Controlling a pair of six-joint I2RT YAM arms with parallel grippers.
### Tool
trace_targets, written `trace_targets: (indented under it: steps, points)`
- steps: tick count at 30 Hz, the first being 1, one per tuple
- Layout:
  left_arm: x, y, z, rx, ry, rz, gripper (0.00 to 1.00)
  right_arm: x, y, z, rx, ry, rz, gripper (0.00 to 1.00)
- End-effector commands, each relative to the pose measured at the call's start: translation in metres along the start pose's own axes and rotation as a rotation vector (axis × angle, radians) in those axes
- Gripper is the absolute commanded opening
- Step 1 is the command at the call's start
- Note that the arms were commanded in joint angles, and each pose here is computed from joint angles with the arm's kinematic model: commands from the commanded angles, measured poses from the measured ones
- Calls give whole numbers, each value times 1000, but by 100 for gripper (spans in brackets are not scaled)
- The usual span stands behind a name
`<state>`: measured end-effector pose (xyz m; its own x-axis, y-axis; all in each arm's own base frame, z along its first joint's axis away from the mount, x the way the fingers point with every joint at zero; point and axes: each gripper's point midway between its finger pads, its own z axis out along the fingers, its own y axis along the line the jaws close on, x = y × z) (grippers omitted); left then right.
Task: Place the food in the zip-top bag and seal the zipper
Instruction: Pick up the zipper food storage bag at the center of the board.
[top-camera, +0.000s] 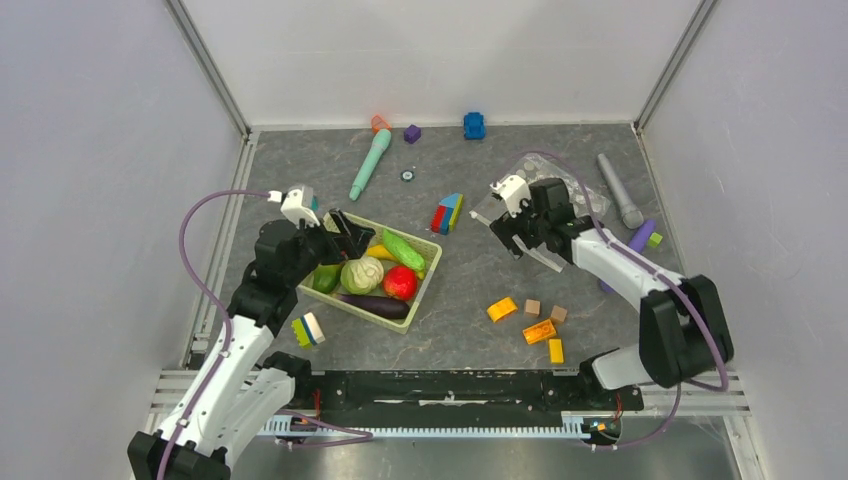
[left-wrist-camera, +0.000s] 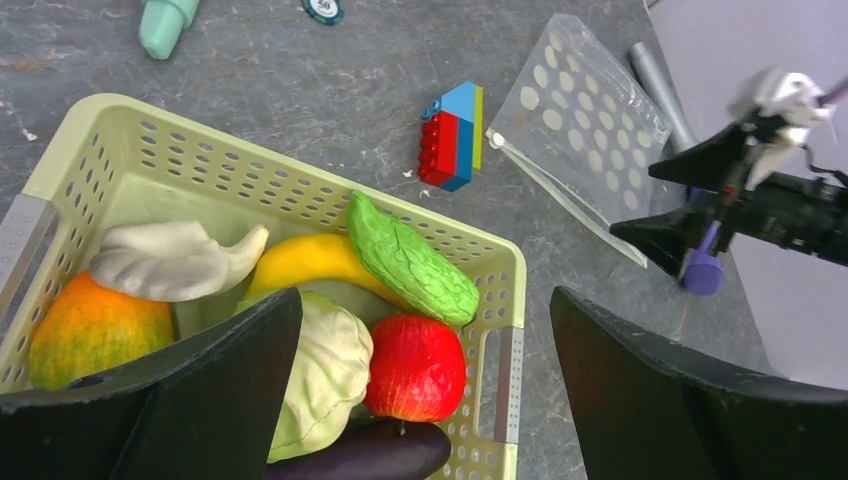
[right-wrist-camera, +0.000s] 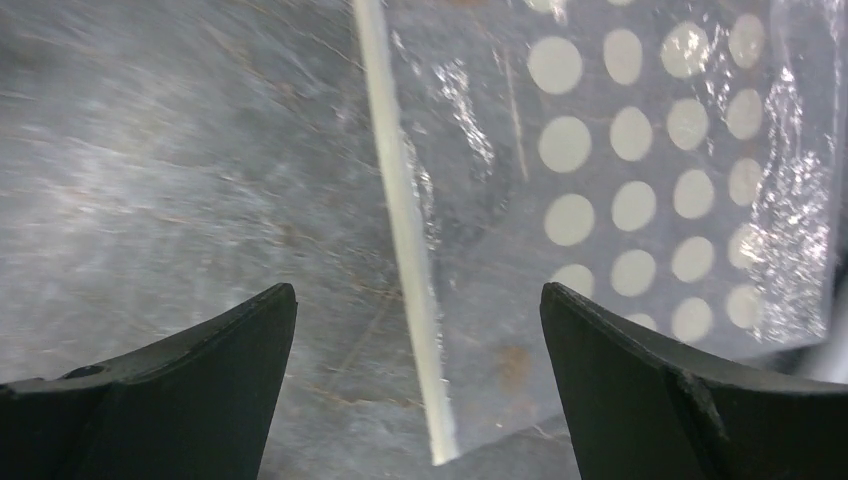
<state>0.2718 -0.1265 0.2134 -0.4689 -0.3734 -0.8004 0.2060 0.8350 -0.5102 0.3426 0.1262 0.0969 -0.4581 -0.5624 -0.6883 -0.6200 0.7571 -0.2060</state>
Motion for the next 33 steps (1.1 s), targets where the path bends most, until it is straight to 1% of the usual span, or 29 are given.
trace_targets:
  steps: [1, 2, 3, 5, 9, 13, 23, 33]
  points:
    - [-12, -15, -4, 85, -53, 80, 100, 24, -28, 2, 145, 228, -147, 99]
    - [-12, -16, -4, 85, -55, 81, 100, 26, -27, 6, 156, 251, -155, 99]
    - [-13, -16, -5, 88, -59, 81, 100, 28, -28, 10, 169, 272, -154, 95]
    - [-14, -15, -5, 81, -70, 78, 100, 30, -25, 16, 175, 290, -161, 92]
    - [-16, -14, -7, 79, -86, 76, 100, 32, -25, 22, 204, 310, -173, 91]
    - [-17, -17, -9, 93, -100, 77, 100, 35, -30, 25, 234, 330, -173, 85]
    - [-18, -17, -12, 97, -110, 79, 100, 38, -28, 41, 216, 339, -179, 66]
    - [-19, -17, -12, 97, -121, 72, 100, 37, -27, 51, 224, 318, -138, 22]
